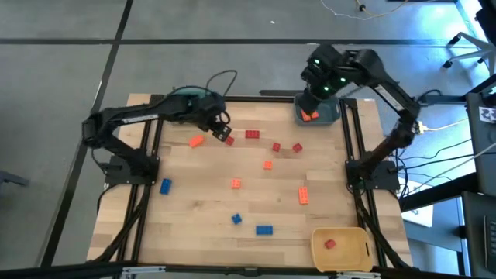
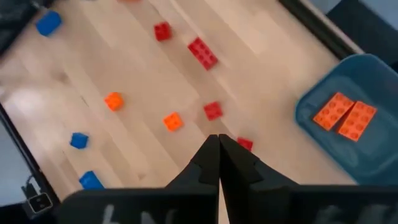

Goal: Sort & place blocks by color
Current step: Put the red game piece into the yellow bin

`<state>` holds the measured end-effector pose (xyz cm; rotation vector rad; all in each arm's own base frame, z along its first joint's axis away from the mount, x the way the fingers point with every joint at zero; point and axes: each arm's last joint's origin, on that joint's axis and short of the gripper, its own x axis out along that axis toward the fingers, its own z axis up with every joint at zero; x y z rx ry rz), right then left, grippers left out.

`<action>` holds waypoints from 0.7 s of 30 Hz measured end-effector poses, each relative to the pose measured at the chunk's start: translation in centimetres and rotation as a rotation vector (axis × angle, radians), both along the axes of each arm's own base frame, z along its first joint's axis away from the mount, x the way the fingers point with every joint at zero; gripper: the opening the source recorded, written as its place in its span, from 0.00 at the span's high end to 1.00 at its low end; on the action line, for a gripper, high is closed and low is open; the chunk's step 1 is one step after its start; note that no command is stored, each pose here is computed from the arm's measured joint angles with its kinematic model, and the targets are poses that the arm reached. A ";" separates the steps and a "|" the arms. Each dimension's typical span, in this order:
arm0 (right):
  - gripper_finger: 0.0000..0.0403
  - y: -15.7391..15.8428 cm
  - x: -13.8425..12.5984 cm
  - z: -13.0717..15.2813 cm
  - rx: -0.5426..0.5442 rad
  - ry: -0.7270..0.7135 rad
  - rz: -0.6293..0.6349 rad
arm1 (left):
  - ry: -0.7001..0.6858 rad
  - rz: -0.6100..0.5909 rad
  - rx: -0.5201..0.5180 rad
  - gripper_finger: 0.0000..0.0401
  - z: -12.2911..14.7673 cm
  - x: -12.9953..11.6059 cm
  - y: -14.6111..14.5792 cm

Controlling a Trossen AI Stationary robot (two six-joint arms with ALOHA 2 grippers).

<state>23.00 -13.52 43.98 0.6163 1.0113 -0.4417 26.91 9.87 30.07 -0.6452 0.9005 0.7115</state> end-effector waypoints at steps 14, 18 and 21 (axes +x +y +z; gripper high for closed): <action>1.00 4.0 -2.1 2.4 -0.098 -0.064 0.018 | 0.162 -0.060 -0.062 0.51 -8.9 6.1 1.3; 1.00 4.6 -1.8 2.4 -0.098 -0.066 0.050 | 0.198 -0.051 -0.049 0.51 -10.5 6.9 1.1; 1.00 5.1 -1.6 2.4 -0.093 -0.069 0.073 | 0.227 -0.028 0.023 0.51 -11.0 7.2 0.9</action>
